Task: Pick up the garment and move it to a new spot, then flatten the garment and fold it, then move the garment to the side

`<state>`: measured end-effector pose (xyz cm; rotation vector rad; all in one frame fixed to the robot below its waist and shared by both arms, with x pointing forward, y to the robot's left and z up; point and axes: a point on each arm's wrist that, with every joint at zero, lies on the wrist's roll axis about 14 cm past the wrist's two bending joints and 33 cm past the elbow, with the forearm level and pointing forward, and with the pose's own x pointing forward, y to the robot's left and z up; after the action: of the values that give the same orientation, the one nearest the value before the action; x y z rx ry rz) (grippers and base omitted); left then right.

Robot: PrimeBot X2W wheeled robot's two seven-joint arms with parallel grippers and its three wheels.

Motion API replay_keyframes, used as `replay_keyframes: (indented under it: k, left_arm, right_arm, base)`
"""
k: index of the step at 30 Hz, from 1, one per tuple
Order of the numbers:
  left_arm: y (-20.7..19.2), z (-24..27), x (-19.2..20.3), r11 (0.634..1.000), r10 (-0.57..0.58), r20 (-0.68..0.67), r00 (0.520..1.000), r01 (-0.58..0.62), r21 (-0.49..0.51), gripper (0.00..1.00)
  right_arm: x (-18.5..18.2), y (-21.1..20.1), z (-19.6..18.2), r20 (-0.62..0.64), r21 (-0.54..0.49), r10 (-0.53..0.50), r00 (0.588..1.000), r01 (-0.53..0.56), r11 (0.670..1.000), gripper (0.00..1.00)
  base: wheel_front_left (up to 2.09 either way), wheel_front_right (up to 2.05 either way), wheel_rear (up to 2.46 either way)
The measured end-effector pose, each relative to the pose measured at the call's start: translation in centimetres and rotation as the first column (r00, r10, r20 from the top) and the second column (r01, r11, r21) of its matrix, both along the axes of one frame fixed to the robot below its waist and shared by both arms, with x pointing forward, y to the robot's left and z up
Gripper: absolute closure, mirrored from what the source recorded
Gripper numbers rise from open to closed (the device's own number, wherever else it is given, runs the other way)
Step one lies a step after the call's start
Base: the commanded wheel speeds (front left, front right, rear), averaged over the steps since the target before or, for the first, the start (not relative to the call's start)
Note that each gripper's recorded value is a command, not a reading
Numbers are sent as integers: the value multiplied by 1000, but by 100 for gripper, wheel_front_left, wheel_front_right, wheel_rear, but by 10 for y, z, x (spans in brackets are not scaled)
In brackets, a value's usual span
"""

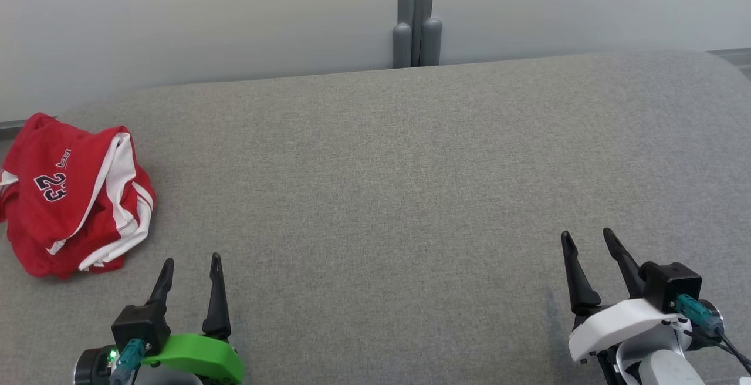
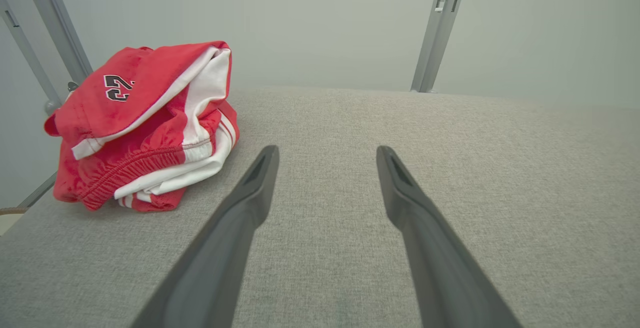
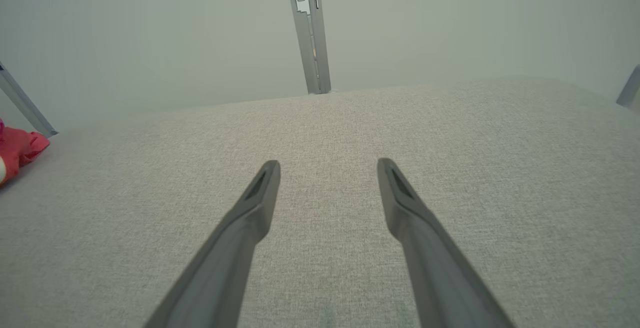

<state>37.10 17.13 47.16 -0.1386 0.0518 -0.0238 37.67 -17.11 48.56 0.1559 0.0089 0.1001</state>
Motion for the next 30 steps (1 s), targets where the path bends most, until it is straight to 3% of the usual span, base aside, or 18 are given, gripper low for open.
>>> replay_keyframes:
  k: [19, 30]
  left_arm:
    - [-6, 0, 4, 992, -43, 19, 999, 40, 120, 0]
    - [-5, 0, 4, 993, -33, 24, 999, 31, 116, 0]
  right_arm:
    - [10, -2, 13, 59, -164, 30, 998, -20, 986, 0]
    - [9, -1, 12, 58, -168, 31, 998, -21, 986, 0]
  base:
    - [0, 0, 0]
    - [0, 0, 0]
